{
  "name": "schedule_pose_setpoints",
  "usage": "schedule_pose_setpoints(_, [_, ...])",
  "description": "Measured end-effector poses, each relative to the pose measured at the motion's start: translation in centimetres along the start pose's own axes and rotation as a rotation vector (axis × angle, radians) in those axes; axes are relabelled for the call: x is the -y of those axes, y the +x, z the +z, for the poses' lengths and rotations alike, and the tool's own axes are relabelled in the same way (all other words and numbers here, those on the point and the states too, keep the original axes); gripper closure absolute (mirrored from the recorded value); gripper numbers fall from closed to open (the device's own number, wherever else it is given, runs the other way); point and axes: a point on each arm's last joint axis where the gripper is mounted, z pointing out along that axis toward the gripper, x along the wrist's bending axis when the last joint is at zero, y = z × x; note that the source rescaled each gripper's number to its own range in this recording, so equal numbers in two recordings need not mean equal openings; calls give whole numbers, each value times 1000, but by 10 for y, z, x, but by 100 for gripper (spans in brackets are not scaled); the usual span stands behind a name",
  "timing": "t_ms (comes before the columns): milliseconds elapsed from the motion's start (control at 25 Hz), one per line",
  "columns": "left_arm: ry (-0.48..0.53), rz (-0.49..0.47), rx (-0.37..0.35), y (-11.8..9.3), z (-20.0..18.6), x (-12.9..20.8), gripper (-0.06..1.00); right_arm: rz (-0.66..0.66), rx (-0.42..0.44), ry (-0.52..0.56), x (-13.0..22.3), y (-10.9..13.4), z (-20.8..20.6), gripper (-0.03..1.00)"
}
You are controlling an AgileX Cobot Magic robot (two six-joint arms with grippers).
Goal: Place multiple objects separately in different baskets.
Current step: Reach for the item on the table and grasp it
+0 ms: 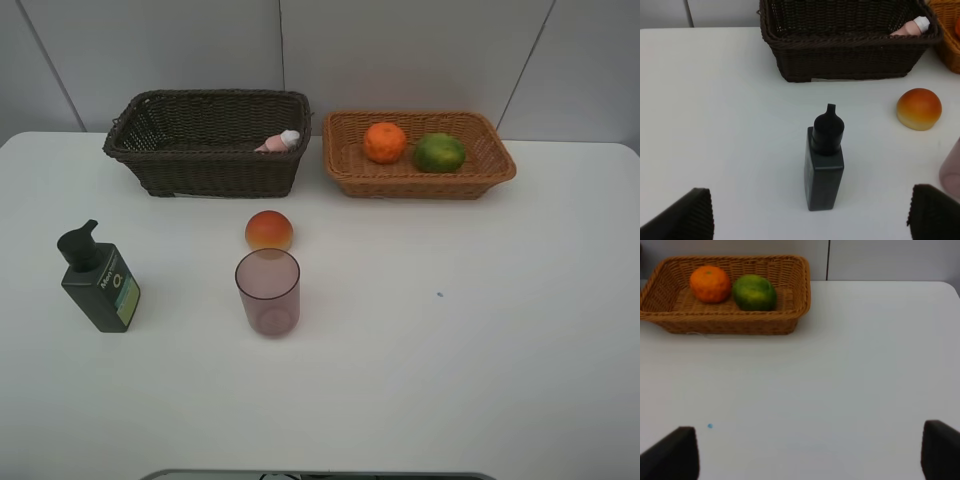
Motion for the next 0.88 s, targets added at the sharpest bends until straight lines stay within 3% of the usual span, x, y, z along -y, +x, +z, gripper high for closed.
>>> schedule_pose_setpoints(640, [0, 0, 0, 0, 0, 0, -5, 0, -1, 0, 0, 0, 0, 8])
schedule_pose_setpoints(880, [112, 0, -2, 1, 18, -15, -5, 0, -1, 0, 0, 0, 0, 8])
